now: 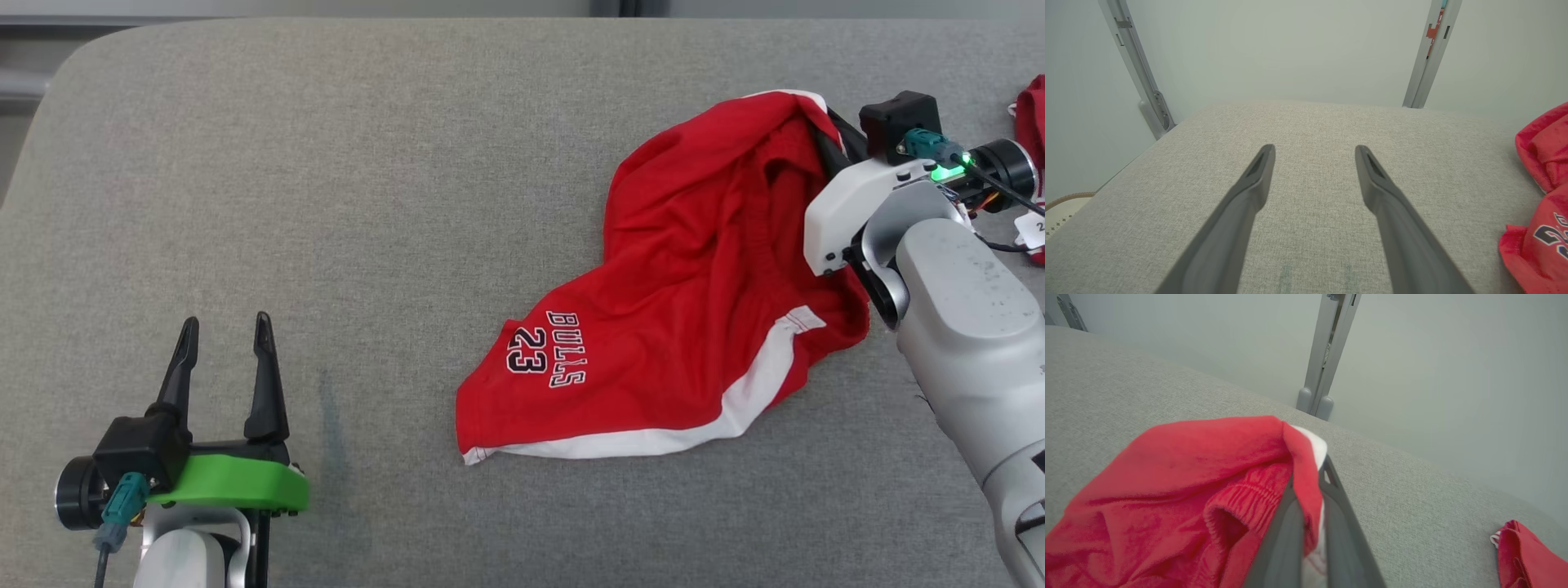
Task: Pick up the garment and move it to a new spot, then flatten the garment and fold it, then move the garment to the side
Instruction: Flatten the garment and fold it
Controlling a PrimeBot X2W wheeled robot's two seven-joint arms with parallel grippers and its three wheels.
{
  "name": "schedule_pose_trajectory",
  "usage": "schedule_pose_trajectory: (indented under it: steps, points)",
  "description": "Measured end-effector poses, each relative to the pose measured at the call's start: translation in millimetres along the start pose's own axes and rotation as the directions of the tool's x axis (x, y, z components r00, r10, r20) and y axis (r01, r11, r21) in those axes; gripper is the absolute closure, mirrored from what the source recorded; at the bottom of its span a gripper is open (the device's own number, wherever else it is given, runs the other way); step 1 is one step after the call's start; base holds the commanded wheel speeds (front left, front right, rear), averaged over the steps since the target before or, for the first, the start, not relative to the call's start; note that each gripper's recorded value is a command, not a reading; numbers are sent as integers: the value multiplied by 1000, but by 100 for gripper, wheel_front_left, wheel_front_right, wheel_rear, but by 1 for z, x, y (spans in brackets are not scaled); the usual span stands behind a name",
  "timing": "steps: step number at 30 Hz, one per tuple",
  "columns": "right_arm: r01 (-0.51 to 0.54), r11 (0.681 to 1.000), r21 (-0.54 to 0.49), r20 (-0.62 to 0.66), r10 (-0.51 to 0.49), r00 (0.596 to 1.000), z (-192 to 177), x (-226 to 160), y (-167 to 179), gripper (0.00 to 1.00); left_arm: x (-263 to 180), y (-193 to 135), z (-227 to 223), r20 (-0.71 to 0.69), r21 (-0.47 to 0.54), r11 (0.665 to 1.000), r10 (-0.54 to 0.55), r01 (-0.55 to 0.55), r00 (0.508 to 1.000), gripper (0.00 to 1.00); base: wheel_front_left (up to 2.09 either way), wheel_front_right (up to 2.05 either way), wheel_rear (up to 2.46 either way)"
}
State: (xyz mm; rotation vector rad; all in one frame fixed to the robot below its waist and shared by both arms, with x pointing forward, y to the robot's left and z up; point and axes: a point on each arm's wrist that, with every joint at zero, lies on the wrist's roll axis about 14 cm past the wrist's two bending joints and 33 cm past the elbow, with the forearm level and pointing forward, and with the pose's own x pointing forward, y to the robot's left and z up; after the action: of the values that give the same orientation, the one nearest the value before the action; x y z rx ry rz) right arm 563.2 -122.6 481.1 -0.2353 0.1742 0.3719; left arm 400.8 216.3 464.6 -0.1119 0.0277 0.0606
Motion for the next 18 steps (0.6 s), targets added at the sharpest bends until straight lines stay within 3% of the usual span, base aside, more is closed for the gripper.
schedule_pose_trajectory:
  steps: [1, 2, 6, 10, 13, 18]
  points:
    - [6, 1000, 24, -4, -6, 1000, -4, 3, 0, 32, 1, 0, -2, -5, 0, 1000, 1, -1, 1000, 0, 0, 0, 0]
    - [7, 999, 41, -15, -6, 1000, -8, 6, 2, 0, 2, 0, -4, -12, 0, 1000, 0, 0, 1000, 0, 0, 0, 0]
    - [29, 994, 107, 1, -29, 1000, -12, 12, 2, 0, 5, 0, -9, -23, 0, 1000, -3, 3, 1000, 0, 0, 0, 0]
    - [50, 977, 205, 112, -74, 991, 19, 12, -6, 0, 7, -2, -8, -20, 0, 1000, -7, 7, 1000, 0, 0, 0, 0]
    - [68, 974, 218, 207, -114, 972, 42, -3, -23, 0, 8, -6, -6, -13, 5, 1000, -18, 18, 1000, 0, 0, 0, 0]
    - [87, 968, 237, 266, -150, 952, 40, -43, -28, 0, 6, -11, -3, -7, 19, 999, -35, 35, 999, 0, 0, 0, 0]
